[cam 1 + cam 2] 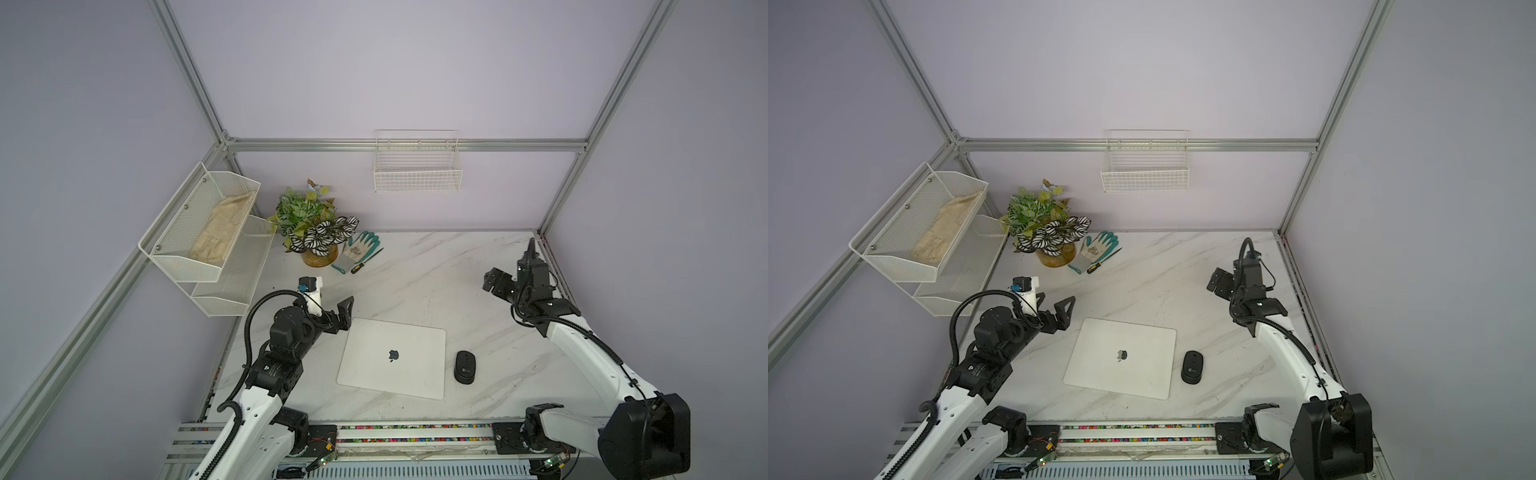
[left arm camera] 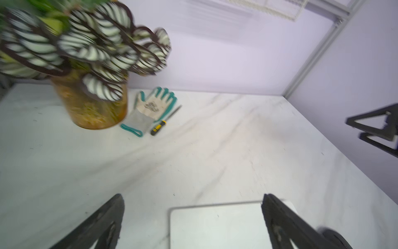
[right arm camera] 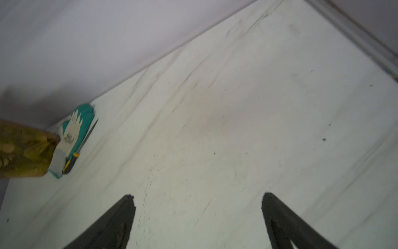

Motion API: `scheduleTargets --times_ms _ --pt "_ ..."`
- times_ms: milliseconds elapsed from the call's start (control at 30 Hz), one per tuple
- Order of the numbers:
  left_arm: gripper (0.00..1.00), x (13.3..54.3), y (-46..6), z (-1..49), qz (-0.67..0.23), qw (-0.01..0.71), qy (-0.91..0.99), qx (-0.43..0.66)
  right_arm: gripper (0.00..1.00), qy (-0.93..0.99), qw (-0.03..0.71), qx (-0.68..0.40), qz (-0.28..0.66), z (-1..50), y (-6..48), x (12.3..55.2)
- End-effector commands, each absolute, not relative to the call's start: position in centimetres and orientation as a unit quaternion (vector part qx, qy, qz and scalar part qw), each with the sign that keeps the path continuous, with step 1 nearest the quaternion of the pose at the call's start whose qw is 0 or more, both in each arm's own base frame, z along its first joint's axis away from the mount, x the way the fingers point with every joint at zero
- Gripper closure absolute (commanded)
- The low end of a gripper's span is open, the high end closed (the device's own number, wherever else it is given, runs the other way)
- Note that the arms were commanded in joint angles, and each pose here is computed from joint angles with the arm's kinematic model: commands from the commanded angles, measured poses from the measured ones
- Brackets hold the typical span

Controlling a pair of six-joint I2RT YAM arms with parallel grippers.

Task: Insert the wireless mouse receiver into the laptop
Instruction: Pick up the mouse from the center of the board.

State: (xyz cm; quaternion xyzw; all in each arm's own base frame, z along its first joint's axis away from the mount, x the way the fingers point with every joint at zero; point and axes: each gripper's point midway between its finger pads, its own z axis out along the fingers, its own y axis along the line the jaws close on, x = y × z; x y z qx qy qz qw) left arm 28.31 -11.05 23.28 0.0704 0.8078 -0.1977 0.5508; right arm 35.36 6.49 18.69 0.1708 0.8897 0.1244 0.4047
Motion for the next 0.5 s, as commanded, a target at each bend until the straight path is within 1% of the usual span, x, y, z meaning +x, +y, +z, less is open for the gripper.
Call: scheduleTargets --times_ms 0,67,233,367,467 --pt "0.00 25.7 -15.5 23.1 -0.232 0.487 0.820 0.190 0.05 0.936 0.307 0.143 0.096 15.5 9.0 29.1" --pt "0.00 24.7 -17.7 22.1 -0.226 0.456 0.823 0.252 0.05 0.946 0.282 0.138 0.085 14.1 10.1 26.9" --pt "0.00 22.9 -22.4 18.5 -0.157 0.386 0.816 0.401 0.10 0.962 0.235 0.135 0.043 11.1 11.4 22.5" --pt "0.01 21.7 -25.3 16.3 -0.163 0.341 0.804 0.459 0.11 0.971 0.205 0.121 0.030 8.5 13.2 20.0" --pt "0.01 21.3 -26.4 15.4 -0.169 0.327 0.796 0.480 0.11 0.975 0.189 0.113 0.024 6.9 14.4 18.6"
